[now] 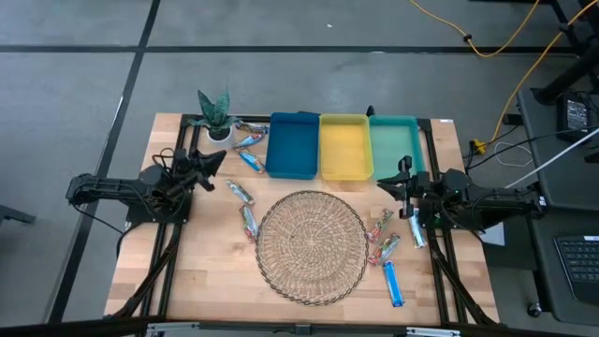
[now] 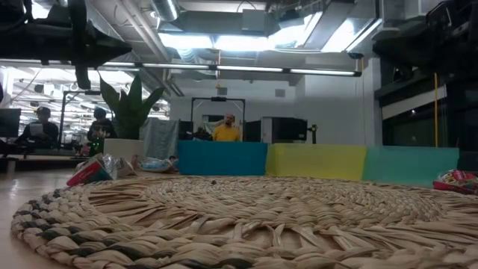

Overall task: Pick and place Granola Bars by type
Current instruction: Put the yellow granola bar into the blue bin

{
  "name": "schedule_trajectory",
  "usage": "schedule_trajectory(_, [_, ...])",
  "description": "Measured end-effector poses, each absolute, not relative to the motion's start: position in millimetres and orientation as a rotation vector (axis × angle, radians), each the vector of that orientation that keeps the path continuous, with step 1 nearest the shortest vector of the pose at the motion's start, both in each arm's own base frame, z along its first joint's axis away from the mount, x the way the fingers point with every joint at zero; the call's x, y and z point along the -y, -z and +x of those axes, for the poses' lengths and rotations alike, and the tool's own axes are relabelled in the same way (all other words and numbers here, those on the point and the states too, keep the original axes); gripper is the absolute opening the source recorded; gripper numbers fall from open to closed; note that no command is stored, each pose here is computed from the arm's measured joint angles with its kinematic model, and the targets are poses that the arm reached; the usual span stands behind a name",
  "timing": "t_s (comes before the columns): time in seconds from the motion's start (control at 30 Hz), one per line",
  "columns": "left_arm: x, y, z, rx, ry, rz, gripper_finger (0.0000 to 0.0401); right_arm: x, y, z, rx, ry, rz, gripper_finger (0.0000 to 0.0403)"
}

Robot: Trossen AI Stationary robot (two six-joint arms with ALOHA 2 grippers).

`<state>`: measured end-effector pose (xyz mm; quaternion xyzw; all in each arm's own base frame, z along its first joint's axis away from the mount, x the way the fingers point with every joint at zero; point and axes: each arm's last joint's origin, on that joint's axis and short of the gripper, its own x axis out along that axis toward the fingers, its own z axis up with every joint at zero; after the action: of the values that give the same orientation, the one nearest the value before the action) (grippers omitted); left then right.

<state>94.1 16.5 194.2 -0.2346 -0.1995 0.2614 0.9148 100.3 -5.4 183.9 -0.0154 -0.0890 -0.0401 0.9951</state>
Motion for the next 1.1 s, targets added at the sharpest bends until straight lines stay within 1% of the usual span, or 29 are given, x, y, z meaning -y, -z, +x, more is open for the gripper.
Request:
schedule_trajectory(0.13, [-17.1,-193.4,93.9,0.408,-0.561,-0.485,0.0004,5.9,-184.3,100.2,0.183,0.099,-0.029,0.0049])
schedule_trajectory(0.33, [-16.4,-193.3,94.4,0.394,-0.539,-0.459,0.0004,6.2,-187.1,99.6,0.212,0.109,-0.021,0.0049])
schedule_trajectory(0.53, [-15.8,-191.5,95.3,0.378,-0.514,-0.482,0.0004,6.2,-187.8,99.4,0.224,0.1,0.054,0.0048])
schedule_trajectory(0.6, [-15.7,-191.2,95.5,0.36,-0.517,-0.431,0.0004,6.2,-187.8,99.4,0.225,0.098,0.078,0.0048])
schedule_trajectory(0.7, [-17.1,-190.3,94.8,0.336,-0.585,-0.352,0.0004,6.2,-187.8,99.4,0.225,0.097,0.079,0.0048])
schedule_trajectory(0.77, [-17.2,-189.2,95.1,0.313,-0.598,-0.313,0.0004,6.2,-187.8,99.4,0.225,0.098,0.076,0.0048])
schedule_trajectory(0.9, [-16.9,-184.8,96.3,0.257,-0.595,-0.276,0.0004,6.9,-187.8,99.3,0.226,0.121,0.079,0.0048])
schedule_trajectory(1.1, [-15.4,-185.8,97.2,0.254,-0.53,-0.27,0.0004,7.5,-193.6,97.7,0.289,0.144,0.083,0.0048])
